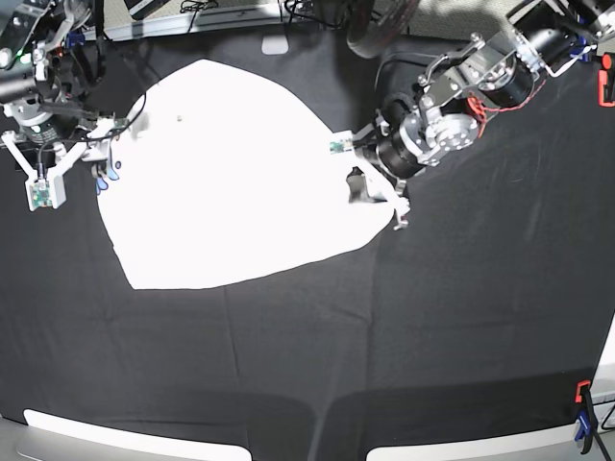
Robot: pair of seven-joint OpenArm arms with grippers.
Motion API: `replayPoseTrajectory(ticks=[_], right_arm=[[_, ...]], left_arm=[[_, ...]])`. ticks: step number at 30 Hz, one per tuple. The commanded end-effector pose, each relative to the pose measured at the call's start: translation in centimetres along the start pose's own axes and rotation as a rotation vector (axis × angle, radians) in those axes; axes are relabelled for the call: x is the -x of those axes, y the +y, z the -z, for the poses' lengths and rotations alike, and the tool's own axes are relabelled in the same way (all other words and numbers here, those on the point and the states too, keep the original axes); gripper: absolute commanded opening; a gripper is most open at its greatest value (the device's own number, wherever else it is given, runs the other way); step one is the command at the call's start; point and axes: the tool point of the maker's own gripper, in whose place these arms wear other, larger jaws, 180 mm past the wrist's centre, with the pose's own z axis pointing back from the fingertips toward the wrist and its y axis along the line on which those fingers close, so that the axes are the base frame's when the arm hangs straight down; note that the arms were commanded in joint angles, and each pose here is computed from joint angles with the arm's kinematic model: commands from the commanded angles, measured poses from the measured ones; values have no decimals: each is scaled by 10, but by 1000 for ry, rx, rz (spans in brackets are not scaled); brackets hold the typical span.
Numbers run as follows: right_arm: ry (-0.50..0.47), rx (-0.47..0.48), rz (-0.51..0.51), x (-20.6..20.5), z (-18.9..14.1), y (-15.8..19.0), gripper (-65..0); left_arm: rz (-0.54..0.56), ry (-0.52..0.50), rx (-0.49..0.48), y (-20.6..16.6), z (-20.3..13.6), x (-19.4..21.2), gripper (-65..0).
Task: Layout the t-shirt on the table in an organized manner, then fold the t-shirt properly
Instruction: 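Grasp the t-shirt edges with both grippers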
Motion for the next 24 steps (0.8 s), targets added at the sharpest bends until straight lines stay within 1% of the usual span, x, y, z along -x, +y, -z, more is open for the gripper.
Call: replayPoseTrajectory(ticks=[1,4,6,9,11,13,16,17,20,21,24], right_arm=[[-35,-22,-31,-10,-4,3,-294],[-77,-153,-130,-14,-5,30,-294],[-99,-224,-157,-17,-7,45,-294],[-105,-281,-181,-19,-5,64,-295],[-104,-323,-201,-20,-4,79,-295],[-80,-325,-223,-17,0,88,-295],[-17,-225,-141,-10,9,79,-295],[-8,-212,-137,-9,10,80,-295],[-6,-243,-132,-7,11,93,-296],[-4,-262,-147,-5,10,100,-297],[34,-307,-159,11,7,116,-297]], left_arm=[[6,31,-10,7,-1,5,-650],[4,111,-17,8,-2,19,-650],[-7,147,-47,14,-4,24,-650],[-24,156,-92,24,-5,24,-650],[-24,149,-98,26,-6,21,-650],[-25,146,-100,26,-6,20,-650],[-25,146,-100,26,-6,20,-650],[-24,146,-99,26,-6,20,-650],[-25,146,-100,26,-6,20,-650],[-25,146,-99,26,-6,20,-650],[-25,146,-99,26,-6,20,-650]])
